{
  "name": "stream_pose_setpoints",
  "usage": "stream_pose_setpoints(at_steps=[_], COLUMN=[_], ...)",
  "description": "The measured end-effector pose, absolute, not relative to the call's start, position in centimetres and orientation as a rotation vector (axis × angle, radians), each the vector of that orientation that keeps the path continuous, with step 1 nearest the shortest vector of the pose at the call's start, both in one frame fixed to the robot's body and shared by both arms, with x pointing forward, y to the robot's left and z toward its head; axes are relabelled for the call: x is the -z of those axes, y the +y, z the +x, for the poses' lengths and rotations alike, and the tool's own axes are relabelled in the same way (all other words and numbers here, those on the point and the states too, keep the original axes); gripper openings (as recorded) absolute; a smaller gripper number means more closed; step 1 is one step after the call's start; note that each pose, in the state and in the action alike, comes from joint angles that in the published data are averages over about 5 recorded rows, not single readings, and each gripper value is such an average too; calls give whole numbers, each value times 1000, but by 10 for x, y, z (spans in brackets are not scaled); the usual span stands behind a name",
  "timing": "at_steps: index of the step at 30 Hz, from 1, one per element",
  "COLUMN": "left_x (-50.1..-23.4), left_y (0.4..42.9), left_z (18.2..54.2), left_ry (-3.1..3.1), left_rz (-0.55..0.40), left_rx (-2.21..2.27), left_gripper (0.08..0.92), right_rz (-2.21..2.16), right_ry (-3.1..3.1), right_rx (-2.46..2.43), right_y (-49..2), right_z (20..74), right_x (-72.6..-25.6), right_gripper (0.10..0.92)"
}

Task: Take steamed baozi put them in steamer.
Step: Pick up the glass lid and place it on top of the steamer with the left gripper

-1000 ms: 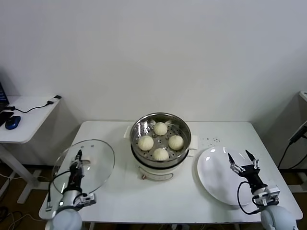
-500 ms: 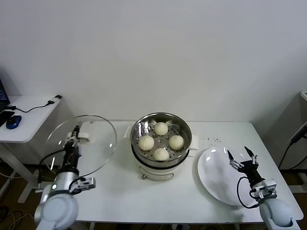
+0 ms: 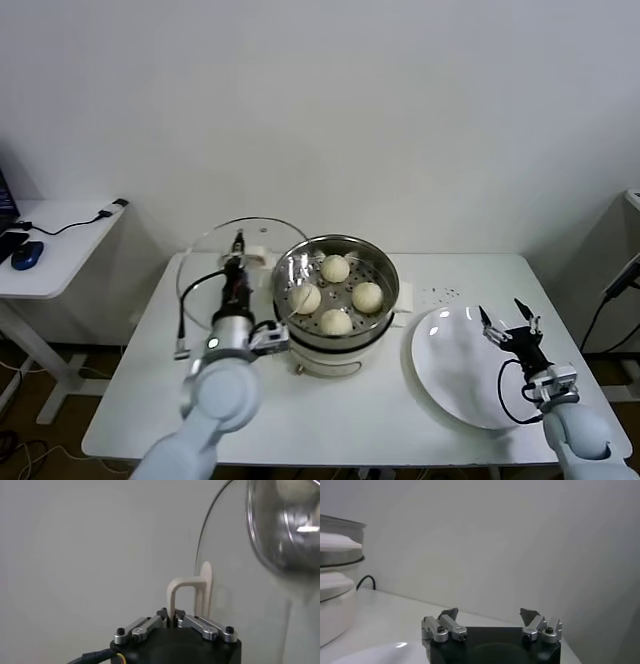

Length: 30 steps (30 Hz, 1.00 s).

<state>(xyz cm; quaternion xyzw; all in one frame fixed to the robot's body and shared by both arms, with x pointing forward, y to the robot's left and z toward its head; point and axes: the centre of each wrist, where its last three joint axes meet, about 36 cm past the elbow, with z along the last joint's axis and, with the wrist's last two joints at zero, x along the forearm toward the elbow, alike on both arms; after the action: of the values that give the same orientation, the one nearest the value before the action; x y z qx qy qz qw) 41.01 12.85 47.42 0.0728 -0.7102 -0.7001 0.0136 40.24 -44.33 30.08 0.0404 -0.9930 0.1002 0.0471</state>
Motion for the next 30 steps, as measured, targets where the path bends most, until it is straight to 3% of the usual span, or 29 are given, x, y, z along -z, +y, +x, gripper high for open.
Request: stream_pose_setpoints(at_steps=[15, 30], left_x=[-454, -428], left_y=[17, -9], left_z=[440, 452], left_ry=[-2278, -2232], left_rz=[92, 22], left_rx=[2176, 2202], left_gripper=[150, 150], right_rz=[98, 92], right_ry=[-3031, -3031], right_rx=[-322, -317], right_y=[-455, -457], right_z=[408, 410], right_x=[-302, -298], right_gripper=[823, 823])
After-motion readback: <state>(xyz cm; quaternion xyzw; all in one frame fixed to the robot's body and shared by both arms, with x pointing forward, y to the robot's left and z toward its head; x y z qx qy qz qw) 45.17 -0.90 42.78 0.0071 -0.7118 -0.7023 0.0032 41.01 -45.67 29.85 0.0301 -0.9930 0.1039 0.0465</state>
